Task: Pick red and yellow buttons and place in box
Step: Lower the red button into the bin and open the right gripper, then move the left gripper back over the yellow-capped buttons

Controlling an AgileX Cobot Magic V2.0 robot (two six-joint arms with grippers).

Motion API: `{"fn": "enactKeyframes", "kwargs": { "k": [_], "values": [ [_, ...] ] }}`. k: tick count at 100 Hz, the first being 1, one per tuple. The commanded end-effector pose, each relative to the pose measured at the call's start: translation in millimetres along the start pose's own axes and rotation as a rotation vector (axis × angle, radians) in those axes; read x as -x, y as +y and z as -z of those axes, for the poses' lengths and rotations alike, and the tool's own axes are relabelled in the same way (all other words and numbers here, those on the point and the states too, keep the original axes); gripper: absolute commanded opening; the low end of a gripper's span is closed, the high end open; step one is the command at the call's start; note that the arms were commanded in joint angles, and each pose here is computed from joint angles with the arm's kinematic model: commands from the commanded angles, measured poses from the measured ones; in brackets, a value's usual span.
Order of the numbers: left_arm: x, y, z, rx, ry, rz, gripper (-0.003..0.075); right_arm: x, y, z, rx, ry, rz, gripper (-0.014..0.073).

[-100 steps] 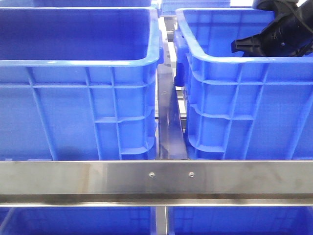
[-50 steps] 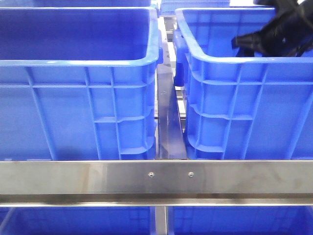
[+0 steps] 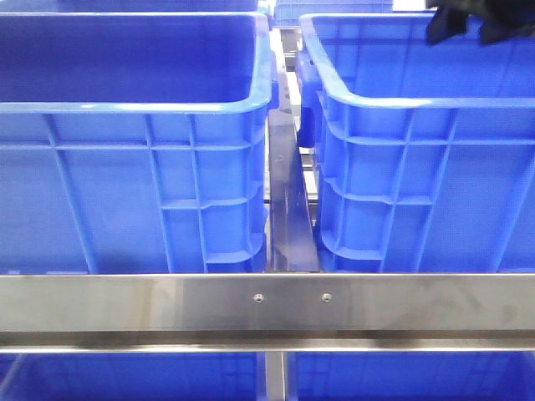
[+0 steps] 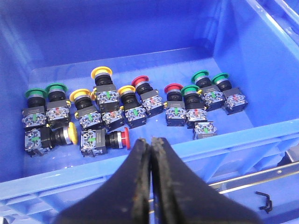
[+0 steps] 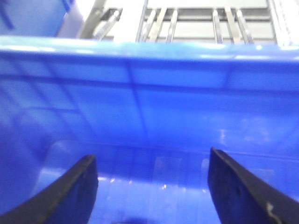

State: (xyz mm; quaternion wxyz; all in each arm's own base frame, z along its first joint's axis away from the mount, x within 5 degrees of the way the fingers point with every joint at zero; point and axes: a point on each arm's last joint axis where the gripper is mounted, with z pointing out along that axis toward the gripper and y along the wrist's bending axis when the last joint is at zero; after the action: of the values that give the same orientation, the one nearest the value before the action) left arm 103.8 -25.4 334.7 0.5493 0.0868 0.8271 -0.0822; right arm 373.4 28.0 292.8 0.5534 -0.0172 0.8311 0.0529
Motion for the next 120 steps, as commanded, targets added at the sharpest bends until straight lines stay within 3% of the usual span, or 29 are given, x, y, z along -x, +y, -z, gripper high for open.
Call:
{"fn": "enactKeyframes", "kwargs": {
  "k": [1,33,69,83,109,120],
  "values": [
    [15.4,0.0,4.2,0.002,-0.107,0.019,-0.0019,23.7,3.2,38.5,0.012,-0.099,0.006,0.0523],
    [15.4,0.0,4.2,0.002,-0.107,0.019,-0.0019,13.7,9.3,128.3,0.042,-0.206,-0.003,0.0523],
    [15.4,0.0,4.2,0.002,-0.107,0.019,-0.0019,-15.1,11.6,202.1,0.049,-0.324,0.004,0.0505],
    [15.4,0.0,4.2,0.002,-0.107,0.019,-0.0019,-24.6,12.2,223.6,0.054,-0.374,0.0,0.0356],
    [15.4,0.0,4.2,0.002,-0.107,0.019,-0.0019,-28.7,12.7,243.3,0.054,-0.434,0.003,-0.0104],
    [15.4,0.0,4.2,0.002,-0.107,0.019,-0.0018,-28.7,13.2,243.3,0.059,-0.434,0.003,-0.0115]
  ]
}}
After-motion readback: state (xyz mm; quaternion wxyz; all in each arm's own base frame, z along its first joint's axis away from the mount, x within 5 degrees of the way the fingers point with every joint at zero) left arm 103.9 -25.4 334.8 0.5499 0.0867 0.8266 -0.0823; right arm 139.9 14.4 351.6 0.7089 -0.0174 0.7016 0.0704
